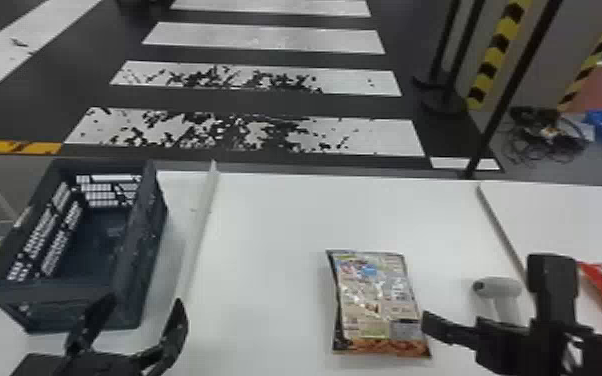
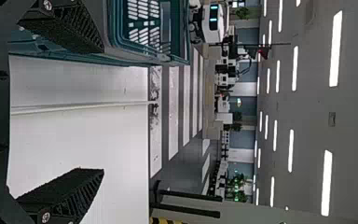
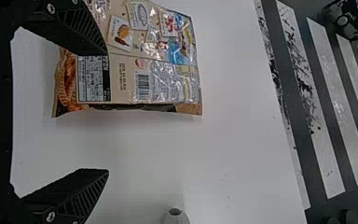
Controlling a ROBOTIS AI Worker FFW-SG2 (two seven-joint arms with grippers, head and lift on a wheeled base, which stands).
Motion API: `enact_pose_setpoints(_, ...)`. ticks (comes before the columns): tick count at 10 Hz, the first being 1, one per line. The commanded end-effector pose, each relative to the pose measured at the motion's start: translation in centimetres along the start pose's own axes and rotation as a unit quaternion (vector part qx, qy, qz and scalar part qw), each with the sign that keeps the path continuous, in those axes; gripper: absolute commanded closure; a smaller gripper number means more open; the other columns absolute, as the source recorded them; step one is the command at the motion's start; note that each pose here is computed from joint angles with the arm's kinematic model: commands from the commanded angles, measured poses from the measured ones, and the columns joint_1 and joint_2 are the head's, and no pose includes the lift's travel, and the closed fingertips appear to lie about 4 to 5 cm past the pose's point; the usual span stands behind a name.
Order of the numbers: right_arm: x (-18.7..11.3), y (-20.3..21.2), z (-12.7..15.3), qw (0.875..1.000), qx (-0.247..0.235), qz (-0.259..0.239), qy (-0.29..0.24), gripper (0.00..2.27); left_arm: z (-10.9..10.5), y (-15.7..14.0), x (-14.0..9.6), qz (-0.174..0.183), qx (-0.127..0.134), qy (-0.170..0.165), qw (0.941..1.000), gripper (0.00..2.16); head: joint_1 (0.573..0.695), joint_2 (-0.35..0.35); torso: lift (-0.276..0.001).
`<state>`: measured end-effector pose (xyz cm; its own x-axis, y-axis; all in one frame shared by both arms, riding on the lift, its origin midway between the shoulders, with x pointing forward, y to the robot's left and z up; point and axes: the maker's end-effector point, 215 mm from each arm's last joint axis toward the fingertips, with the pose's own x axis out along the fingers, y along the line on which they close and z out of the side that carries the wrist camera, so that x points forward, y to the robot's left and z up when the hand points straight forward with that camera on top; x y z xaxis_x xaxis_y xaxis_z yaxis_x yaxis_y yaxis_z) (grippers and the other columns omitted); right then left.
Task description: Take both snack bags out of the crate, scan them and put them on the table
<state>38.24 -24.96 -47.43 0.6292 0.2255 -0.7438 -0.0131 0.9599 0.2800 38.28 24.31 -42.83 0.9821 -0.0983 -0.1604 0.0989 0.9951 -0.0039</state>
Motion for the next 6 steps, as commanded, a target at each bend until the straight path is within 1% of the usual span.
enact_pose_setpoints(1,1.1,0.6,-0.8,1.000,0.006,0.013,0.014,0.10,-0.1,0.0,0.0,0.000,-0.001,0.001,1.0000,0.09,0.695,-0.015,-0.092)
enact_pose_setpoints(3,2.8,1.1,-2.1,0.999,0.017,0.030,0.035,0.10,-0.1,0.1,0.0,0.001,-0.001,0.001,1.0000,0.09,0.695,0.007,-0.092)
enact_pose_setpoints(6,4.4,1.7,-2.7,0.997,0.028,0.051,0.047,0.10,-0.2,-0.1,0.0,0.000,0.000,0.001,1.0000,0.09,0.695,0.030,-0.092)
